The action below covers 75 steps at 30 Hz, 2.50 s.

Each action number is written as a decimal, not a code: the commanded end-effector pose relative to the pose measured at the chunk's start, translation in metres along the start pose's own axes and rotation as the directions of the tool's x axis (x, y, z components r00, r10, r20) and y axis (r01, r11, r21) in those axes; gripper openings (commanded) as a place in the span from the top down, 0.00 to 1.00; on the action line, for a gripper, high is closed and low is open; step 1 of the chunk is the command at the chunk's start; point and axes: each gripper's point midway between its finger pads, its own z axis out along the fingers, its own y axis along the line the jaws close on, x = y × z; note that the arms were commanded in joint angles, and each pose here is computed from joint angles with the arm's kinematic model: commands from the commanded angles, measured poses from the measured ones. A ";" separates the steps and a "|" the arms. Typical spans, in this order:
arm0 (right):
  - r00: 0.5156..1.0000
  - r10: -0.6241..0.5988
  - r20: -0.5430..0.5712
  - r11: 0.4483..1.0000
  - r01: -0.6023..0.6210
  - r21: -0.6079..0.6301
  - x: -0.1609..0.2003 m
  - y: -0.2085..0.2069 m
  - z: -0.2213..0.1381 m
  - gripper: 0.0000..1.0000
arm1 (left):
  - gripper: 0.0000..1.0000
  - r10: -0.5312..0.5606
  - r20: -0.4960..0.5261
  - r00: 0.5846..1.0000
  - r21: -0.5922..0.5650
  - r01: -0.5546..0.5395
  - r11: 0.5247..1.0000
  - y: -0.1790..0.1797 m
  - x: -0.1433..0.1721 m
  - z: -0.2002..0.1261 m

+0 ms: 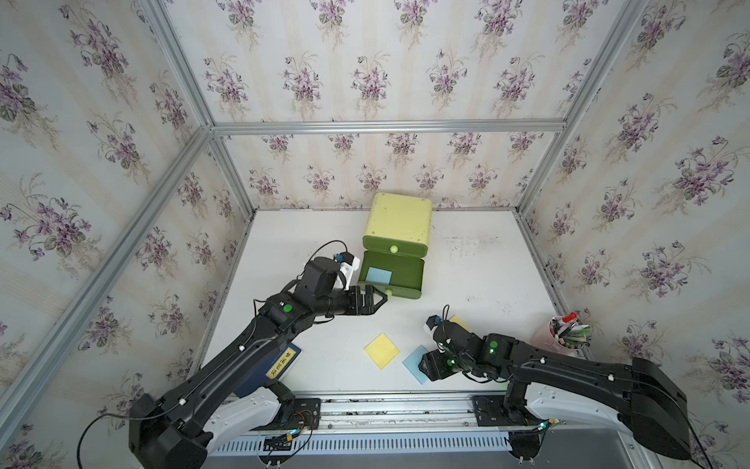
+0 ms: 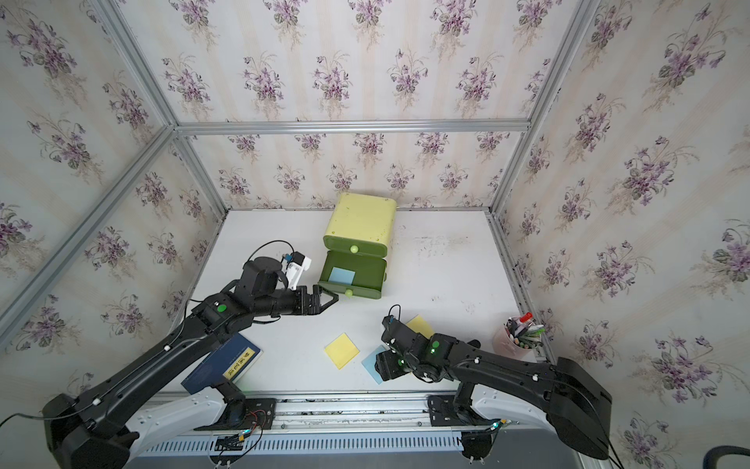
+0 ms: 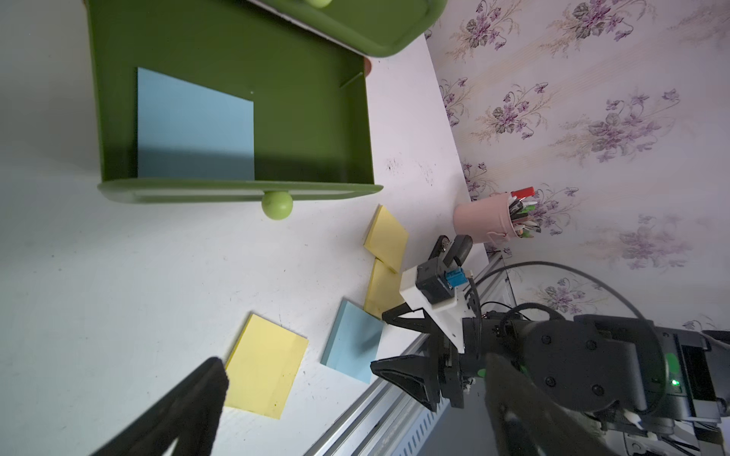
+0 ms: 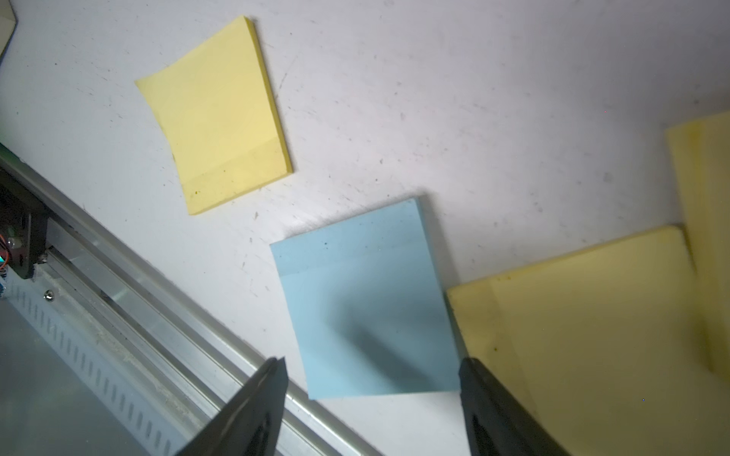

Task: Please put the sticky notes in the drawer by color
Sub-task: Place the sticky notes in the drawer, then pick up the sticky notes from the center of the board.

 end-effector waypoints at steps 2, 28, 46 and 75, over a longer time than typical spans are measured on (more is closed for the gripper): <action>1.000 0.003 0.013 1.000 -0.003 0.011 -0.007 0.003 0.003 0.25 | 0.00 -0.028 0.054 0.998 0.063 0.025 0.998 -0.002 0.001 -0.001; 0.947 -0.210 -0.244 0.930 0.271 0.250 0.012 -0.002 0.039 0.07 | 0.00 -0.034 0.034 0.999 -0.033 0.035 0.999 0.037 0.032 0.003; 0.912 -0.216 -0.348 0.926 0.305 0.224 0.038 -0.008 0.052 0.33 | 0.00 -0.032 0.038 0.999 -0.039 0.033 0.999 0.040 0.034 0.001; 0.975 -0.123 0.185 0.990 0.107 0.096 -0.115 0.072 -0.058 0.22 | 0.00 -0.014 0.102 0.995 -0.103 0.025 0.994 0.041 0.013 -0.006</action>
